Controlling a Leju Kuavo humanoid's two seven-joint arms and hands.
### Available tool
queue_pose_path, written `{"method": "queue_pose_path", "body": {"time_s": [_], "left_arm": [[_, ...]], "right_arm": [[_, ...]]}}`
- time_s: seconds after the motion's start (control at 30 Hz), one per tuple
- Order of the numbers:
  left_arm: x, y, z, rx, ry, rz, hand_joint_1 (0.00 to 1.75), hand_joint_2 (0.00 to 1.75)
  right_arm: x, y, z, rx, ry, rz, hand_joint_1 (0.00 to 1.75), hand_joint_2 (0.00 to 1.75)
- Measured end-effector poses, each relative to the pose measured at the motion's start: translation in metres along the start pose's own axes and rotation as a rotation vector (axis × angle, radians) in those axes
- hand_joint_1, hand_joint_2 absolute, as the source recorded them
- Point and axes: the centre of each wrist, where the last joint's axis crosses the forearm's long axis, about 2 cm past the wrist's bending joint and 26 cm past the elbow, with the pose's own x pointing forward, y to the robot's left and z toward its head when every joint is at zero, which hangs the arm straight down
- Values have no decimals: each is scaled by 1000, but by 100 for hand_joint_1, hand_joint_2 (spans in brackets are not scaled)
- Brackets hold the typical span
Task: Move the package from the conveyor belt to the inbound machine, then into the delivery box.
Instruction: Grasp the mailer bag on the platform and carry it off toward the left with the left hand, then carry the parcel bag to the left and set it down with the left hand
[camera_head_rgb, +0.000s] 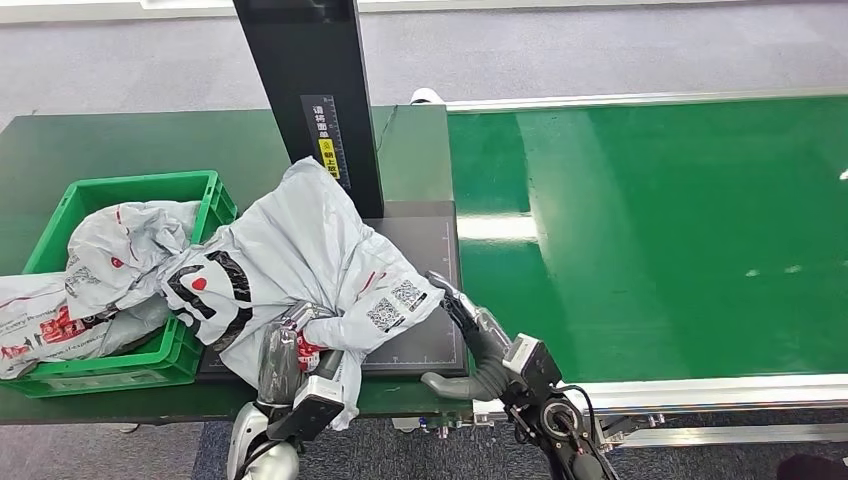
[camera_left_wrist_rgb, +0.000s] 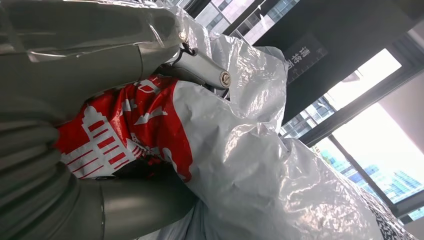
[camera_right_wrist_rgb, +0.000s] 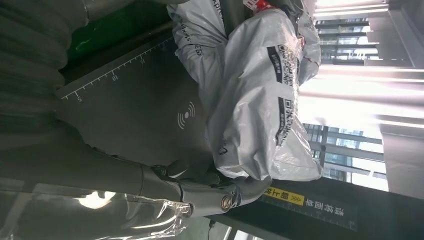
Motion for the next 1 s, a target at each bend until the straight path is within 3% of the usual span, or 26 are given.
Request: {"method": "queue_pose_path", "body": {"time_s": [1.0], "left_arm": [[-1, 4, 0, 18, 4, -3, 175, 175]], "right_arm": [[-1, 1, 0, -1, 5, -3, 0, 175]]}}
